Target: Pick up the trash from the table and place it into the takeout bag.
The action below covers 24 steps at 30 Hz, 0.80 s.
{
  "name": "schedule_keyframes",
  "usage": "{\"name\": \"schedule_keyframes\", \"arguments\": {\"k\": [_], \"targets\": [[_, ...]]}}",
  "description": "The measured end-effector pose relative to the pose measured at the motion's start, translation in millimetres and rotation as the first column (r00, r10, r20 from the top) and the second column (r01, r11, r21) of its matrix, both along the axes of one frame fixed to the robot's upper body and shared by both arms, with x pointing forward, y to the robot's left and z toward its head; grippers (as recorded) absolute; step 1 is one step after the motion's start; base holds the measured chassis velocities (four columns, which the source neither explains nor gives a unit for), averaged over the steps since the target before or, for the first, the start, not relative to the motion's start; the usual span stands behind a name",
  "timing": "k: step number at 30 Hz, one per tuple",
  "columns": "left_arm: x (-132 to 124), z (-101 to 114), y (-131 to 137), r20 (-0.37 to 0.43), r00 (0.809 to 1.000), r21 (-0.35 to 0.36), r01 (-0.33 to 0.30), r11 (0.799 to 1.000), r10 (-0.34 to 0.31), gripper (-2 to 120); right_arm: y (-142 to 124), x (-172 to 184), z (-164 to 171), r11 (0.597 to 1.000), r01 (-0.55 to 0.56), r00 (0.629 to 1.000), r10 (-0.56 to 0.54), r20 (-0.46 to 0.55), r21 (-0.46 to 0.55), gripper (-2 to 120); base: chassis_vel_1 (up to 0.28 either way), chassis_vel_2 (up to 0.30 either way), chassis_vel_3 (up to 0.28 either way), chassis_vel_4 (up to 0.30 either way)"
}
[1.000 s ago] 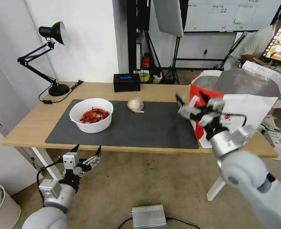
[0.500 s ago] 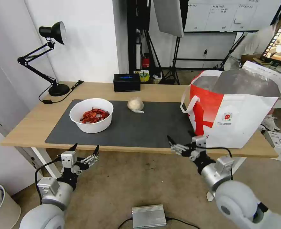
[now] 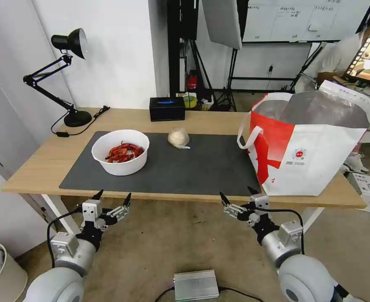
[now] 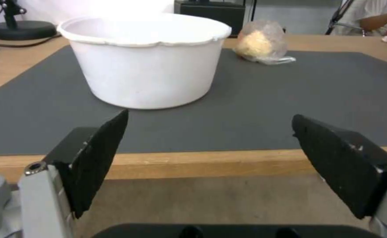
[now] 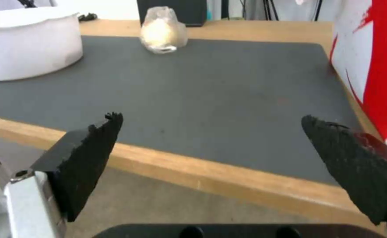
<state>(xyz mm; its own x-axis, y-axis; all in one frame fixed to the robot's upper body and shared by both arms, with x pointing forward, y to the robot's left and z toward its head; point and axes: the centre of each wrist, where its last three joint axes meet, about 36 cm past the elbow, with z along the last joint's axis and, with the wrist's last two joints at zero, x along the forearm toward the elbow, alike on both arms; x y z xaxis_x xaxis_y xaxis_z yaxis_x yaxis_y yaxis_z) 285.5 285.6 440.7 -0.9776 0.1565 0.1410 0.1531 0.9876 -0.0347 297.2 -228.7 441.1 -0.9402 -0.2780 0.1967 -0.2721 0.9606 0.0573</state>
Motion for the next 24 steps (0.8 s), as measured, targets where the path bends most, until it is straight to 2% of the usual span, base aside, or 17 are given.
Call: {"name": "schedule_keyframes", "arguments": {"k": [13,20,23,24], "targets": [[0,0,1,-0.003,1.0,0.005,0.001,1.0,-0.001,100,5,-1,0,1.0,0.018,1.0,-0.018,0.007,0.003,100,0.0,0.0,0.0,0.0],[-2,1,-1,0.002,1.0,0.001,-0.003,1.0,0.003,100,3,43,20,0.997,-0.036,0.996,0.03,0.086,0.068,100,0.0,0.0,0.0,0.0],[-3,0,-3,0.002,1.0,-0.004,-0.01,1.0,0.01,100,7,87,29,0.993,-0.078,0.99,0.066,0.127,0.093,100,0.0,0.0,0.0,0.0],[-3,0,-3,0.002,1.0,-0.004,-0.01,1.0,0.01,100,7,87,29,0.993,-0.078,0.99,0.066,0.127,0.093,100,0.0,0.0,0.0,0.0]]}}
